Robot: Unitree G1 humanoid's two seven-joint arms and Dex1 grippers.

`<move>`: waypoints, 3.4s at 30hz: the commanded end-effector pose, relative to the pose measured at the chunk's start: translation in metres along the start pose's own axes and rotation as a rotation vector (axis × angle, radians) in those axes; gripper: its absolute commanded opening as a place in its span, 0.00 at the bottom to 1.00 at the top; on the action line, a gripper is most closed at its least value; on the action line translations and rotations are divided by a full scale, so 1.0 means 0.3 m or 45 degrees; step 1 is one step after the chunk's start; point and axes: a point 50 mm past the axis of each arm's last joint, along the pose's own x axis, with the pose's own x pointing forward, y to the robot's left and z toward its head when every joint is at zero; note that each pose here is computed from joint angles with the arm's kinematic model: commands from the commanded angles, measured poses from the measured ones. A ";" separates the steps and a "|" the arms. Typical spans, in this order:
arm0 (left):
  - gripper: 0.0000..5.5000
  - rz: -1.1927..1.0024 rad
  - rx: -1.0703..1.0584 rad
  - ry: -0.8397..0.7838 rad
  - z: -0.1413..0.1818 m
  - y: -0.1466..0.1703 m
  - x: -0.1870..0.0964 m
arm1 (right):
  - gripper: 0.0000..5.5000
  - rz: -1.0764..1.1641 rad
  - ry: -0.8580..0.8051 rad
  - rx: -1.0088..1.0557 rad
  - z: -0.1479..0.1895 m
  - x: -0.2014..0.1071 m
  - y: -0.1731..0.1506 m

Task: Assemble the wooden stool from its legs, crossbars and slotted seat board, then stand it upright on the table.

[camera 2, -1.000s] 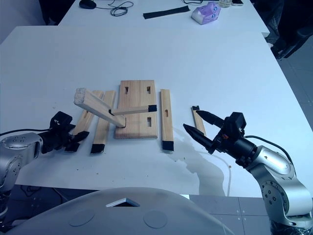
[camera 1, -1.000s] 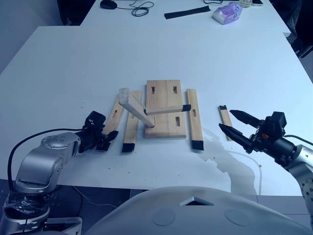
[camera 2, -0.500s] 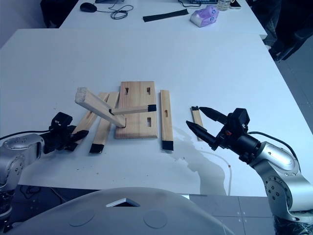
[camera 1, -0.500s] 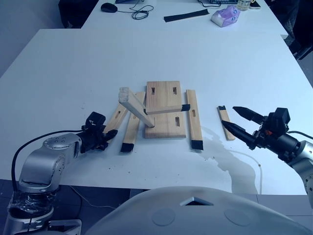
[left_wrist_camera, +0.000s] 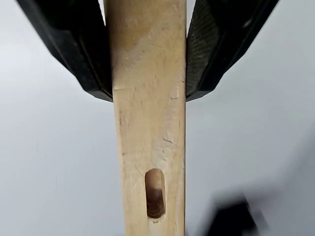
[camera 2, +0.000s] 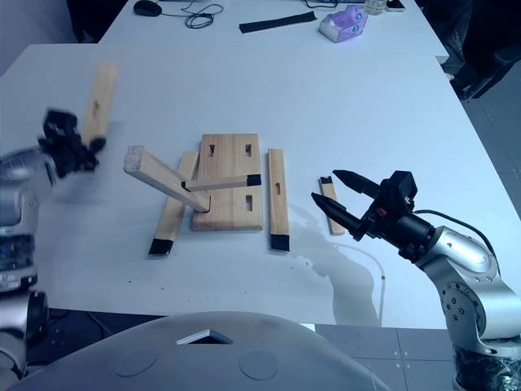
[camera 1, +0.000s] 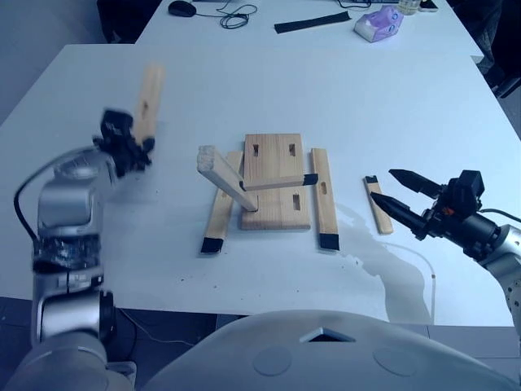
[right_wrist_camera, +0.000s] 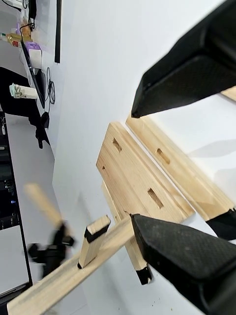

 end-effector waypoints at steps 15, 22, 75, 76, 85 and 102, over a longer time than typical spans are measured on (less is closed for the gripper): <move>0.37 -1.170 -0.006 -0.999 0.523 -0.382 -0.032 | 0.66 0.077 -0.207 -0.130 0.194 0.087 -0.139; 0.37 -1.672 -0.115 -0.936 0.442 -0.455 -0.080 | 0.66 0.272 -0.467 -0.185 0.419 0.148 -0.167; 0.37 -2.043 0.069 -0.740 0.332 -0.500 -0.134 | 0.40 0.881 -0.312 -0.190 0.553 0.282 -0.030; 0.37 -2.042 0.071 -0.737 0.332 -0.499 -0.133 | 0.37 0.880 -0.310 -0.192 0.552 0.281 -0.030; 0.37 -2.021 0.070 -0.710 0.326 -0.483 -0.113 | 0.37 0.859 -0.283 -0.212 0.539 0.273 -0.033; 0.65 -1.546 0.262 -0.713 0.309 -0.441 0.029 | 0.37 0.644 -0.277 -0.366 0.531 0.296 -0.071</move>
